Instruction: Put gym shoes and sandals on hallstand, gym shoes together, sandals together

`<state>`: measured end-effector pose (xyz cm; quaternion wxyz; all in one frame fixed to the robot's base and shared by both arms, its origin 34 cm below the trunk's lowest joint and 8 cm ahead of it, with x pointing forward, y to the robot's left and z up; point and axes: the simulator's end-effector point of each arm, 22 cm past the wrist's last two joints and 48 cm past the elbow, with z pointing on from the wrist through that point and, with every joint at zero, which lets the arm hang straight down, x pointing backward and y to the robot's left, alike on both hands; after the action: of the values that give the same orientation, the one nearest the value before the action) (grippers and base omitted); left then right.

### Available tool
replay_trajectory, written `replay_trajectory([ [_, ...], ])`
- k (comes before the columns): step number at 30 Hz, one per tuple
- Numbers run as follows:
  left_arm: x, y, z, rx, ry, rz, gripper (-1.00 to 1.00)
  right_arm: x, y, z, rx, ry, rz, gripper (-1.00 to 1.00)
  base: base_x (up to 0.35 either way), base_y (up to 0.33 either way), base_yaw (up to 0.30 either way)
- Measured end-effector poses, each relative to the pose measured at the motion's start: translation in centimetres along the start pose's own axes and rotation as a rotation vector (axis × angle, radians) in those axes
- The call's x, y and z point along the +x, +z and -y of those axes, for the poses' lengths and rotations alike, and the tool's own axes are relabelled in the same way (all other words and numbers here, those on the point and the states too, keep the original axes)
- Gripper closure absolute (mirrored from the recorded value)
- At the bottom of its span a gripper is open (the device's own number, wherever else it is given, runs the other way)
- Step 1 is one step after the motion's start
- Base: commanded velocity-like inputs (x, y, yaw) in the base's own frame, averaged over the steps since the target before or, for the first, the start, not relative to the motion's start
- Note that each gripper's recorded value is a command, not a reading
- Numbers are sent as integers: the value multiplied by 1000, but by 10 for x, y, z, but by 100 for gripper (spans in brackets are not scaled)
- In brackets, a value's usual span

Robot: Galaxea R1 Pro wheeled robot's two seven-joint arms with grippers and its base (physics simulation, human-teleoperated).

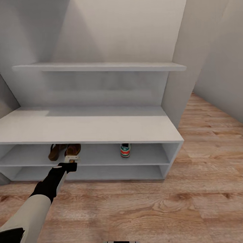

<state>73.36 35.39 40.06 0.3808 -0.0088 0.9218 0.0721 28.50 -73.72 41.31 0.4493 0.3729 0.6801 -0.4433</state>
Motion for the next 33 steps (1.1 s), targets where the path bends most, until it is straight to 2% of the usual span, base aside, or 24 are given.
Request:
replay_trajectory([
  [23, 1, 0, -1, -1, 1, -1, 100, 2, -1, 0, 1, 0, -4, 100, 59, 41, 0],
  [33, 1, 0, -1, -5, 1, -2, 100, 2, -1, 0, 1, 0, -4, 100, 166, 1, 0],
])
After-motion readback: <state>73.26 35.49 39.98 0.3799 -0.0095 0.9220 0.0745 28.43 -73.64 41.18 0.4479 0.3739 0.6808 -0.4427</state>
